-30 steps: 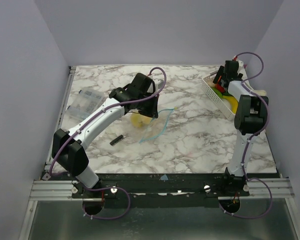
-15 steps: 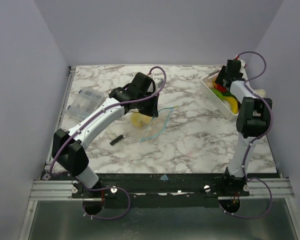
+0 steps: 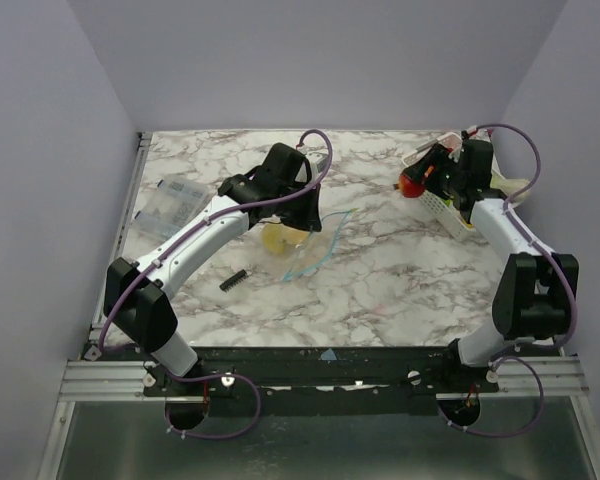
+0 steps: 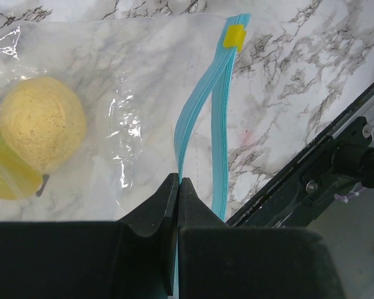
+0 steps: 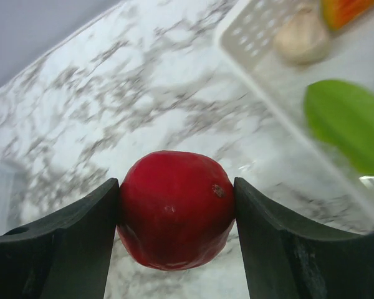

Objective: Place the food in the zip-top bag and seal the zipper

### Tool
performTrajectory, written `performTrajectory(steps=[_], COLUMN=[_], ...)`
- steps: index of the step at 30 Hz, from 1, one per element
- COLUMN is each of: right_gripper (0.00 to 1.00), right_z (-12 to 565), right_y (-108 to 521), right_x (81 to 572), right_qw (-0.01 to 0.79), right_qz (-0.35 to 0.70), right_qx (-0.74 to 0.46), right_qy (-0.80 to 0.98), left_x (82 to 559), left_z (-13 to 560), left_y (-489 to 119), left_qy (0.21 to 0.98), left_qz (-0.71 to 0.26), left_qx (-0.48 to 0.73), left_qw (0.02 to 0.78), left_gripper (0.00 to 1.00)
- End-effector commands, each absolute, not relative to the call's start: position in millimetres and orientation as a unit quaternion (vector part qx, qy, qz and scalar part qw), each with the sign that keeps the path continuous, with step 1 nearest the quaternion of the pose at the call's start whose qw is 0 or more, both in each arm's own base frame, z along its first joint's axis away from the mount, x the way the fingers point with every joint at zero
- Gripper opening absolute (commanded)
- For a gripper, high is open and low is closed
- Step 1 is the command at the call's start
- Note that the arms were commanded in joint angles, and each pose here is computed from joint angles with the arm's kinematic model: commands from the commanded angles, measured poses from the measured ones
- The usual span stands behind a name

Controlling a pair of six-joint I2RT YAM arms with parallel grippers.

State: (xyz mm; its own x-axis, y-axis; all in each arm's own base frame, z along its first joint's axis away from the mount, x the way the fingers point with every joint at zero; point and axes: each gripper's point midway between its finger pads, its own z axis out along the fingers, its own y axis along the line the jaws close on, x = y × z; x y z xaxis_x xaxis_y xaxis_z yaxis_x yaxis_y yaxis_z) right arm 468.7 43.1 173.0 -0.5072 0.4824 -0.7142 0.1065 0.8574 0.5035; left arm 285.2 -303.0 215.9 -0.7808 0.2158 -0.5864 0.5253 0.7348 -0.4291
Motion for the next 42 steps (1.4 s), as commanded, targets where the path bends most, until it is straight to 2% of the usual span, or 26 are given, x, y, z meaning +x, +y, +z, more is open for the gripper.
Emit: performTrajectory(steps=[1, 6, 18, 24, 33, 42], right_gripper=[0.25, 0.25, 0.25, 0.25, 0.23, 0.23], right_z=[209, 233, 277, 294, 282, 220], right_y=[115, 179, 201, 254, 273, 249], right_x=[426, 370, 293, 251, 246, 267], right_qw=[0.45, 0.442, 0.458, 0.444, 0.484, 0.467], right_qz=[0.334, 0.406, 0.471, 0.523, 0.541, 0.448], right_qx=[0.101, 0.002, -0.108, -0.189, -0.137, -0.05], right_qy=[0.822, 0.8, 0.746, 0.702, 0.674, 0.76], left_x=[283, 287, 287, 282, 279, 280], left_z=[227, 230, 242, 249, 260, 265], left_y=[-314, -317, -324, -330, -334, -328], left_qy=[0.882, 0.879, 0.869, 0.861, 0.842, 0.836], left_qz=[-0.329, -0.335, -0.362, -0.391, -0.466, -0.471], left_qx=[0.211, 0.206, 0.202, 0.198, 0.128, 0.104], left_qw=[0.265, 0.268, 0.27, 0.257, 0.241, 0.259], left_gripper=[0.0, 0.0, 0.0, 0.0, 0.0, 0.0])
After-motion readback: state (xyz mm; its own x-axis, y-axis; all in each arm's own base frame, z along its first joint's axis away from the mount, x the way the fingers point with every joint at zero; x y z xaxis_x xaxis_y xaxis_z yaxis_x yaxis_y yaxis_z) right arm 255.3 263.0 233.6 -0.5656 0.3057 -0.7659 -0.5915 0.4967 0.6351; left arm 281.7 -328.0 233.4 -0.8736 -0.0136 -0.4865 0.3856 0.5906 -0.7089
